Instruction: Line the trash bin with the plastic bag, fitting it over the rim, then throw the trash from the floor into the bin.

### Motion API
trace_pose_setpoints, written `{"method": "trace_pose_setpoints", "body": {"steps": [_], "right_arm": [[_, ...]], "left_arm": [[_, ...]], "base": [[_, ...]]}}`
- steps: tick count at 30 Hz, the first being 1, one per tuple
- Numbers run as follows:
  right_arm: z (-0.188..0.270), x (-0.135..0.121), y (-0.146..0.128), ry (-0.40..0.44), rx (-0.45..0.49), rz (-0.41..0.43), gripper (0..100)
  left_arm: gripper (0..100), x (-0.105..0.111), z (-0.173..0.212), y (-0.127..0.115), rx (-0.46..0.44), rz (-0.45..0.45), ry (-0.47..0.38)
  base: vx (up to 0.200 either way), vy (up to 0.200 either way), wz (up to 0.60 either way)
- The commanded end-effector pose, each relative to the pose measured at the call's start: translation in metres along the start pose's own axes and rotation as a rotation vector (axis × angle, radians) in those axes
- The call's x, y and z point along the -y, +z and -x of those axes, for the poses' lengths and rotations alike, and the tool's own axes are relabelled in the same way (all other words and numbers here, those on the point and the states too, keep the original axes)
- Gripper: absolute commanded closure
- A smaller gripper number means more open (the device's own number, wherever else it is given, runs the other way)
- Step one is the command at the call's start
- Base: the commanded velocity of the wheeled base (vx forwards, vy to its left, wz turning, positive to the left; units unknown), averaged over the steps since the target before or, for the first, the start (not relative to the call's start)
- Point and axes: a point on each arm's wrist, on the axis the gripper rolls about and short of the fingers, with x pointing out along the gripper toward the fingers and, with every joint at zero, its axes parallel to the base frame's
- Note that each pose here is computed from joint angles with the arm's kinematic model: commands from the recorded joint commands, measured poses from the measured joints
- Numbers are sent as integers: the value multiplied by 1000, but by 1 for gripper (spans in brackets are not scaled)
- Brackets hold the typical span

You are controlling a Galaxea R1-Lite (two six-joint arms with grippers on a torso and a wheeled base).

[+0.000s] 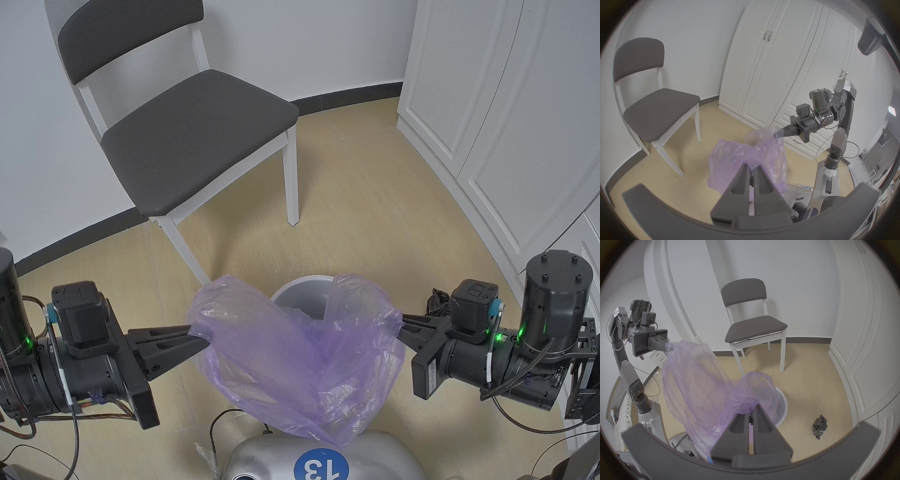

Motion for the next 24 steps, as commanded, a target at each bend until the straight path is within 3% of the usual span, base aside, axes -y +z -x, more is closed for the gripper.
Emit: {"method": "trace_pose_setpoints", "body": {"steps": [1, 19, 24], "right_arm": [[-4, -2, -1, 3, 6, 0, 100], [-19, -10, -1, 17, 8, -5, 100], [-37, -15, -3, 17, 15, -45, 100]], "left_arm": [[100, -1, -7, 1, -17, 1, 9], [100, -5, -14, -1, -54, -3, 98], [100, -12, -13, -9, -92, 15, 145]], "base": [[0, 0, 0], [0, 0, 0], [0, 0, 0]]}}
